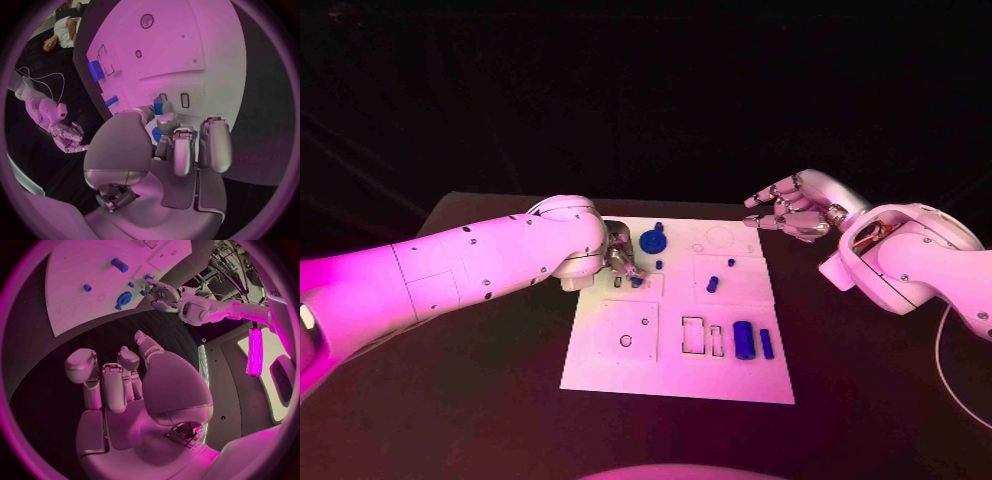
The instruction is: Assemble the parts on the task board
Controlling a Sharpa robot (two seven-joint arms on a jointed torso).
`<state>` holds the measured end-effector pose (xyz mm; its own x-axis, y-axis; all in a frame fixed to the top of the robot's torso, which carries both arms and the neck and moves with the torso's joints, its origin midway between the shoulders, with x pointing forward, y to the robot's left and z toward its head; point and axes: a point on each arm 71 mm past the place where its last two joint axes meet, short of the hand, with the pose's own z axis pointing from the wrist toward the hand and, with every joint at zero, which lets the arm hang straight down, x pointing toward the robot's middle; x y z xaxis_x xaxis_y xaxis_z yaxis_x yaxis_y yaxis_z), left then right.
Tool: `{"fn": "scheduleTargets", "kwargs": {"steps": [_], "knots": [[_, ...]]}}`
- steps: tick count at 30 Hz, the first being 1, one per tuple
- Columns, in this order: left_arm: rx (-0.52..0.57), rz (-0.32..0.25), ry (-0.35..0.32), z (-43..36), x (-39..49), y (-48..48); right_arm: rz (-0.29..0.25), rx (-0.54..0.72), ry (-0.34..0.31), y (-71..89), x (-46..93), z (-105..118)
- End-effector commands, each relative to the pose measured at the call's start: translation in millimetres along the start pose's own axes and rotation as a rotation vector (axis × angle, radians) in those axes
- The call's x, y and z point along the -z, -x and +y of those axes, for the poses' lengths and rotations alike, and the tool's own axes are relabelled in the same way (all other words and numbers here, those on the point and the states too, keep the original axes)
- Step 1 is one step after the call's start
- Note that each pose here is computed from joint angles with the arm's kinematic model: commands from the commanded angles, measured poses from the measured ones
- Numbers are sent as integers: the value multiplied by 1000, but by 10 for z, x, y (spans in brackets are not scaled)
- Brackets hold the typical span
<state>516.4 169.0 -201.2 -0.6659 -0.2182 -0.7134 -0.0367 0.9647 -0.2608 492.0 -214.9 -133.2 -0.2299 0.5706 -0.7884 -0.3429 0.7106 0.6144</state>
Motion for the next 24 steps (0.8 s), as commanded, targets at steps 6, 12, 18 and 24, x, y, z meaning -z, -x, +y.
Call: {"fn": "scheduleTargets", "kwargs": {"steps": [6, 12, 18, 24], "knots": [[-80, 25, 15, 17, -10, -38, 17, -1, 5, -25, -5, 1], [-96, 46, 18, 24, -6, -54, 20, -2, 4, -33, -7, -2], [-108, 60, 21, 32, 0, -65, 24, -2, 4, -38, -9, -2], [-116, 71, 22, 40, 5, -73, 24, -2, 3, -40, -14, -6]]}}
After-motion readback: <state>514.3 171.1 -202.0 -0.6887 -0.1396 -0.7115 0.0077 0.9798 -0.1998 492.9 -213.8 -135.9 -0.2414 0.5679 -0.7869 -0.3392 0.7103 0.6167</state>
